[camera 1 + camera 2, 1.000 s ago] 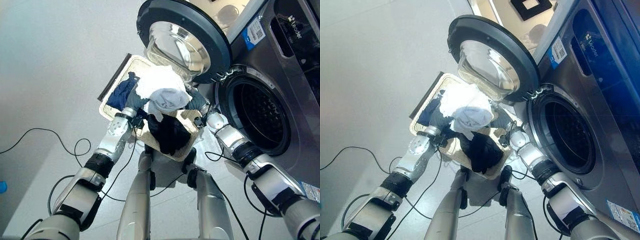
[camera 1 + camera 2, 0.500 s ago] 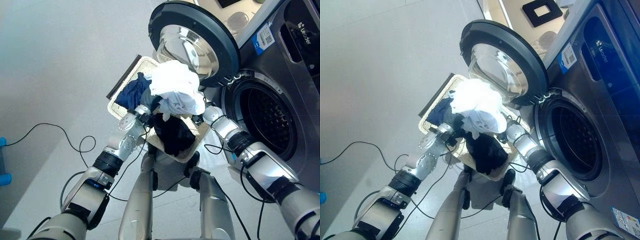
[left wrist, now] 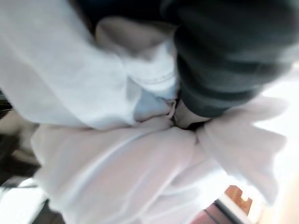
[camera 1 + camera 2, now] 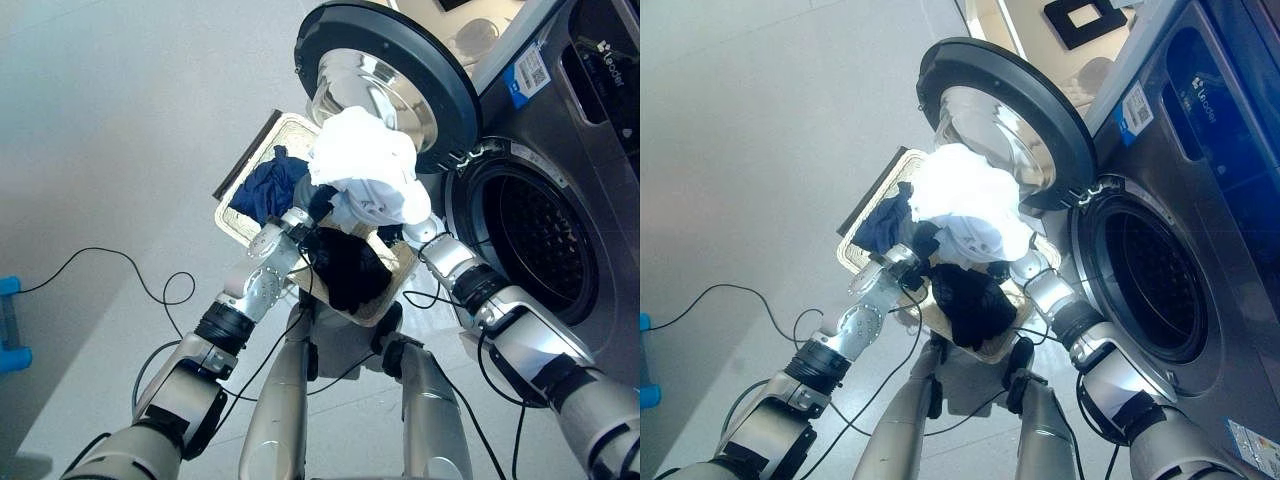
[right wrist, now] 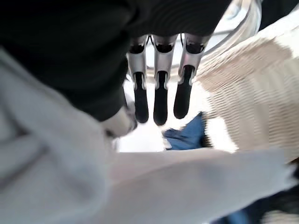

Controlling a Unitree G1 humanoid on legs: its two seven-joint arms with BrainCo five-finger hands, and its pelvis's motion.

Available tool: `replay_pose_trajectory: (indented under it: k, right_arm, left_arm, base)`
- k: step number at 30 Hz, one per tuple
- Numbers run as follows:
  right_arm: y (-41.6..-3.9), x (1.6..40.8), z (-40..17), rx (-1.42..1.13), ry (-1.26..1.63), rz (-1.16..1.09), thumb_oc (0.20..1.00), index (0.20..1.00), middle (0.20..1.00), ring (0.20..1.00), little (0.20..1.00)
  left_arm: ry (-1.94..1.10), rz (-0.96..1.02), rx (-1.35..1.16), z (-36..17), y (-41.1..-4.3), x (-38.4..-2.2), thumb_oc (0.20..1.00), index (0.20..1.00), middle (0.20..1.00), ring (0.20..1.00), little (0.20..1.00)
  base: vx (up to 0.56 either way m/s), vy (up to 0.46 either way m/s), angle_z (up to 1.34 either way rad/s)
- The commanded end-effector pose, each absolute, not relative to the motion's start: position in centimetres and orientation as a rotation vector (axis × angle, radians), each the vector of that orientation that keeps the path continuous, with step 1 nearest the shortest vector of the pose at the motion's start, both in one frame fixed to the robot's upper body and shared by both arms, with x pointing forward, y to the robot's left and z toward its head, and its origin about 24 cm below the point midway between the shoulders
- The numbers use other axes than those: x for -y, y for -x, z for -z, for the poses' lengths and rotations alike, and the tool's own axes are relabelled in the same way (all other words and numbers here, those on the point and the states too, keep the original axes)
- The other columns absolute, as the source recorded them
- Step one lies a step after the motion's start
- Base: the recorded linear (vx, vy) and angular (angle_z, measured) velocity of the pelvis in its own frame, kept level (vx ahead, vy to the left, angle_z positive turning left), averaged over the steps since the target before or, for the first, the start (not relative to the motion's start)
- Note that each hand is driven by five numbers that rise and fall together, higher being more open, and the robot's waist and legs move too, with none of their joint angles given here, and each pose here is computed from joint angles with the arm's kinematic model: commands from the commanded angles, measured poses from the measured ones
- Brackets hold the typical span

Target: Put the clothes into the washing machine.

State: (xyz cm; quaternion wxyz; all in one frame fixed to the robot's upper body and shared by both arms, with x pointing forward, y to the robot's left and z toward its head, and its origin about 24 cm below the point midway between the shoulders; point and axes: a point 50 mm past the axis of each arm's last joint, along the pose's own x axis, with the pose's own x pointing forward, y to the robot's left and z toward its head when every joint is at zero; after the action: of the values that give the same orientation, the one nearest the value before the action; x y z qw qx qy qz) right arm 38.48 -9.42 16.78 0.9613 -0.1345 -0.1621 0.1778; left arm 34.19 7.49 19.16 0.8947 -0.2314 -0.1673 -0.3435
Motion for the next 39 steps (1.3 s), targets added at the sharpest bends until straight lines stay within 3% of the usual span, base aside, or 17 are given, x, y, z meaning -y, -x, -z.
replay_pose_trajectory:
  k: [1,21,28,39]
  right_arm:
    - [-37.1,8.2,-21.7,0.585,0.075,-0.414,0.2,0.2,0.2,0.2,0.2]
    - [-35.3,12.7,-18.5,0.623,-0.363,-0.306,0.2,0.2,0.2,0.2,0.2]
    - [-33.9,12.2,-18.8,0.701,-0.573,-0.375,0.2,0.2,0.2,0.2,0.2]
    - [-33.0,10.3,-19.6,0.747,-0.679,-0.523,0.2,0.2,0.2,0.2,0.2]
  left_arm:
    - [0.548,0.75,0.55,-23.2,-33.1,-6.0,0.2,0.2,0.2,0.2,0.2]
    - [0.355,0.272,0.751,-22.7,-33.8,-11.7,0.2,0.2,0.2,0.2,0.2]
    - [0.139,0.109,0.787,-22.3,-33.9,-12.6,0.2,0.2,0.2,0.2,0.2]
    - [-0.118,0.066,0.766,-20.9,-34.7,-12.0,0.2,0.2,0.2,0.2,0.2]
  base:
    - [0.0,0.019,-0.04]
    - [0.0,0.013,-0.06]
    - [-0.01,0.003,-0.04]
    - [-0.01,-0.001,-0.05]
